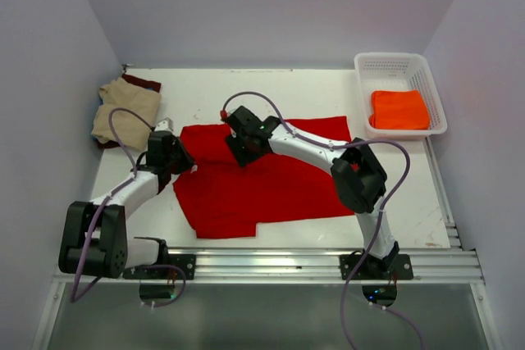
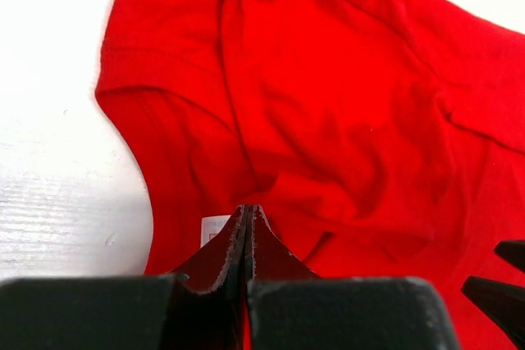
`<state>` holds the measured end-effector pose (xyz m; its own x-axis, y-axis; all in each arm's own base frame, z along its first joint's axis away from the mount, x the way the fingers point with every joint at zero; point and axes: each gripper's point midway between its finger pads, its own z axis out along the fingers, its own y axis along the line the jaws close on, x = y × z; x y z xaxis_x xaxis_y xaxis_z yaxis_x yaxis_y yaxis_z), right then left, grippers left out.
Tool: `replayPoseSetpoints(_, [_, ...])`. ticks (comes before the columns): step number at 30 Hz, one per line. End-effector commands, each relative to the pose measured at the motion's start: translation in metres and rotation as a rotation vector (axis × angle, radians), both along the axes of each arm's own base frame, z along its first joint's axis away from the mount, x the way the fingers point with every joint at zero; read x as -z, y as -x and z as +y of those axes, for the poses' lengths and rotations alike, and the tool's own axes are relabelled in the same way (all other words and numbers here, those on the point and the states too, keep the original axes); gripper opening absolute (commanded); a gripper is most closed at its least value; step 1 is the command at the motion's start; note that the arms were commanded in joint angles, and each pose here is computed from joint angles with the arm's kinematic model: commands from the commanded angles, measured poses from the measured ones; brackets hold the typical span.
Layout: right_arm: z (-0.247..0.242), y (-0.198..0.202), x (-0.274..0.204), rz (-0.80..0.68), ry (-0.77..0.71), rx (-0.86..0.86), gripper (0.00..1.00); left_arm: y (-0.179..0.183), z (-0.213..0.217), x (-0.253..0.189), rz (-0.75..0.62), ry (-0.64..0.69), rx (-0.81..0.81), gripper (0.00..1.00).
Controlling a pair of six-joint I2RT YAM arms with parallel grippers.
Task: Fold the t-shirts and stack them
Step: Fold the flattened tshirt in 1/3 of the way
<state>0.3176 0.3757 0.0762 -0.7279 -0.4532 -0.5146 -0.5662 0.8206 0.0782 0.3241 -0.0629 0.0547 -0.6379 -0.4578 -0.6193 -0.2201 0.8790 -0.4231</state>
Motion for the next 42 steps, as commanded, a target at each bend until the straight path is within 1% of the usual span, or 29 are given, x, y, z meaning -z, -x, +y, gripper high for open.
replayPoseSetpoints(1, [-0.01, 0.004, -0.011, -0.021, 0.023, -0.001, 0.5, -0.008, -0.006, -0.008, -0.029, 0.0, 0.041, 0.0])
replayPoseSetpoints(3, [-0.01, 0.004, -0.011, -0.021, 0.014, -0.003, 0.55, -0.01, -0.007, -0.006, -0.035, -0.007, 0.05, 0.0])
replayPoseSetpoints(4, [-0.011, 0.005, -0.012, -0.02, 0.009, -0.004, 0.55, -0.009, -0.007, -0.004, -0.035, -0.008, 0.052, 0.0])
replayPoseSetpoints(7, [-0.007, 0.008, -0.013, -0.015, -0.014, -0.013, 0.55, -0.012, -0.009, 0.002, -0.068, 0.001, 0.058, 0.0])
replayPoseSetpoints(8, [-0.007, 0.01, -0.01, -0.009, -0.015, -0.014, 0.55, -0.018, -0.011, -0.003, -0.112, 0.008, 0.065, 0.0])
replayPoseSetpoints(11, [-0.007, 0.013, -0.008, -0.002, -0.024, -0.019, 0.54, -0.02, -0.013, -0.001, -0.163, 0.001, 0.086, 0.0])
replayPoseSetpoints(14, [-0.007, 0.014, -0.005, 0.005, -0.026, -0.02, 0.54, -0.021, -0.017, 0.001, -0.182, 0.004, 0.121, 0.0])
replayPoseSetpoints(21, [-0.009, 0.014, -0.003, 0.004, -0.021, -0.015, 0.52, -0.018, -0.034, 0.001, -0.174, 0.06, 0.21, 0.0])
replayPoseSetpoints(22, [-0.009, 0.015, -0.002, 0.005, -0.02, -0.015, 0.52, -0.018, -0.034, -0.001, -0.177, 0.06, 0.209, 0.02])
replayPoseSetpoints(23, [-0.009, 0.015, -0.002, 0.006, -0.019, -0.015, 0.52, -0.017, -0.034, -0.001, -0.166, 0.06, 0.209, 0.08])
replayPoseSetpoints(24, [-0.01, 0.014, -0.001, 0.007, -0.017, -0.014, 0.52, -0.016, -0.033, -0.001, -0.167, 0.058, 0.209, 0.2])
replayPoseSetpoints(26, [-0.009, 0.015, -0.001, 0.009, -0.019, -0.015, 0.52, -0.014, -0.032, -0.003, -0.165, 0.053, 0.199, 0.32])
replayPoseSetpoints(27, [-0.009, 0.015, 0.0, 0.01, -0.018, -0.017, 0.52, -0.015, -0.031, -0.005, -0.167, 0.05, 0.196, 0.42])
replayPoseSetpoints(30, [-0.009, 0.014, -0.002, 0.008, -0.02, -0.015, 0.51, -0.014, -0.029, -0.003, -0.151, 0.044, 0.185, 0.5])
replayPoseSetpoints(33, [-0.01, 0.014, -0.001, 0.009, -0.015, -0.014, 0.51, -0.014, -0.029, 0.0, -0.142, 0.044, 0.188, 0.52])
replayPoseSetpoints(35, [-0.01, 0.015, -0.002, 0.007, -0.015, -0.015, 0.5, -0.015, -0.029, 0.004, -0.135, 0.043, 0.191, 0.51])
replayPoseSetpoints(37, [-0.011, 0.014, -0.001, 0.009, -0.013, -0.013, 0.49, -0.015, -0.032, 0.01, -0.124, 0.049, 0.205, 0.42])
replayPoseSetpoints(38, [-0.011, 0.014, -0.002, 0.008, -0.014, -0.013, 0.49, -0.019, -0.033, 0.009, -0.132, 0.048, 0.21, 0.28])
replayPoseSetpoints(40, [-0.01, 0.015, -0.002, 0.008, -0.014, -0.015, 0.48, -0.021, -0.035, 0.012, -0.128, 0.054, 0.223, 0.11])
replayPoseSetpoints(41, [-0.01, 0.015, -0.002, 0.008, -0.015, -0.011, 0.47, -0.022, -0.036, 0.011, -0.131, 0.058, 0.229, 0.0])
replayPoseSetpoints(42, [-0.011, 0.014, -0.002, 0.005, -0.012, -0.011, 0.46, -0.023, -0.037, 0.009, -0.139, 0.059, 0.233, 0.0])
